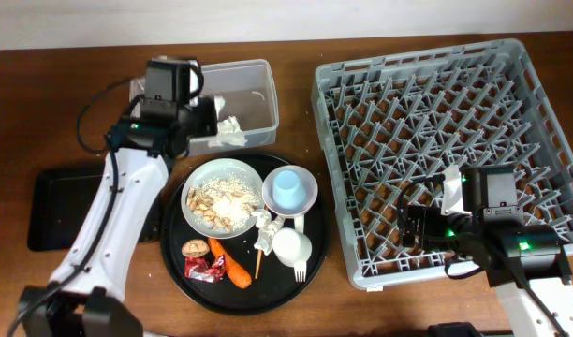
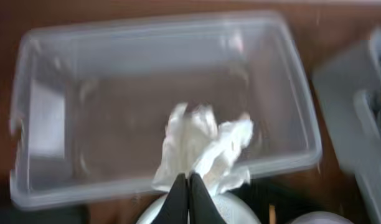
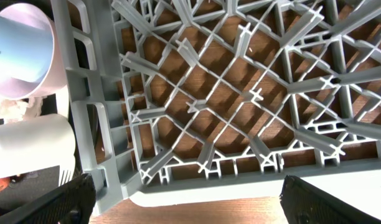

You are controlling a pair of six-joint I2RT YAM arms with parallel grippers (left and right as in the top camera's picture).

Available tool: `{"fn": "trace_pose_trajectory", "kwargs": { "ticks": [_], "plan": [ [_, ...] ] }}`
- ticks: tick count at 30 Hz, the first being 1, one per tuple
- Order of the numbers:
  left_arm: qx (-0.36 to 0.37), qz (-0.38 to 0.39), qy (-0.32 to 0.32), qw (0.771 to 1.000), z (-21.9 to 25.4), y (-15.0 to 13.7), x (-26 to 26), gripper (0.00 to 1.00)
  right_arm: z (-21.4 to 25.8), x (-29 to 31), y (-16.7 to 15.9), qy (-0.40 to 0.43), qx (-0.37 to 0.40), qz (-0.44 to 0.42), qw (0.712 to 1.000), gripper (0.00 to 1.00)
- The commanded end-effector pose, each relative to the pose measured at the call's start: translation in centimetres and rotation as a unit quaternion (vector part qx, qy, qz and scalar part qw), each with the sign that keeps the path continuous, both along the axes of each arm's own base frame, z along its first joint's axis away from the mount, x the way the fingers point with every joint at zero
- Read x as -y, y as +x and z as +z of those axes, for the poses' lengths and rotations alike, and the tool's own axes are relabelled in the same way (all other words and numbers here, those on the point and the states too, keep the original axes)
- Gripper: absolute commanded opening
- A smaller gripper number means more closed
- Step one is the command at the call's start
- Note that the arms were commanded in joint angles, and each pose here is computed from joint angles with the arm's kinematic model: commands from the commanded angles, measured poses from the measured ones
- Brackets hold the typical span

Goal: Sort waste into correct bins and load items into the dishwasher rack
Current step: 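Carry the tissue into the clear plastic bin and open the left gripper, then grasp the second white tissue beside the blue cup with the left gripper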

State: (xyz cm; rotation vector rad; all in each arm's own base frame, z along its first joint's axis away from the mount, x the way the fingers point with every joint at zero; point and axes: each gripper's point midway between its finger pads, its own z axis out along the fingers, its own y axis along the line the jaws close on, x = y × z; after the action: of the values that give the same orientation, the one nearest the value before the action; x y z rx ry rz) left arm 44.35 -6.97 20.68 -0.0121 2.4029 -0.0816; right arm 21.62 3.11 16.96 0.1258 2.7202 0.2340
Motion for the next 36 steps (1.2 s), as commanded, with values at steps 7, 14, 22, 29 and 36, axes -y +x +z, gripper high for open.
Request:
{"fn": "trace_pose_trajectory", "kwargs": {
  "ticks": [7,14,22,29,36],
  "plan": [
    [-0.041,0.025,0.015,0.999,-6.4,3.3,-1.7,0.81,0.5,0.2,0.2,-0.003,0.009,-0.007,1.0,0.98],
    [-0.302,-0.092,-0.13,0.94,-7.5,-11.4,5.2,0.95,0.6,0.2,0.3,-0.003,0.012,-0.007,1.0,0.98],
    [-0.361,-0.156,-0.097,0.914,-14.8,-17.3,9.0,0.94,0.6,0.2,0.4,-0.003,0.013,-0.007,1.0,0.98],
    [-0.328,-0.157,-0.071,0.929,-17.5,-17.2,10.0,0.71,0.6,0.2,0.3,-0.003,0.012,-0.007,1.0,0.98],
    [-0.296,-0.157,-0.046,0.941,-17.6,-16.3,11.0,0.51,0.6,0.2,0.3,-0.003,0.012,-0.007,1.0,0.98]
  ]
}}
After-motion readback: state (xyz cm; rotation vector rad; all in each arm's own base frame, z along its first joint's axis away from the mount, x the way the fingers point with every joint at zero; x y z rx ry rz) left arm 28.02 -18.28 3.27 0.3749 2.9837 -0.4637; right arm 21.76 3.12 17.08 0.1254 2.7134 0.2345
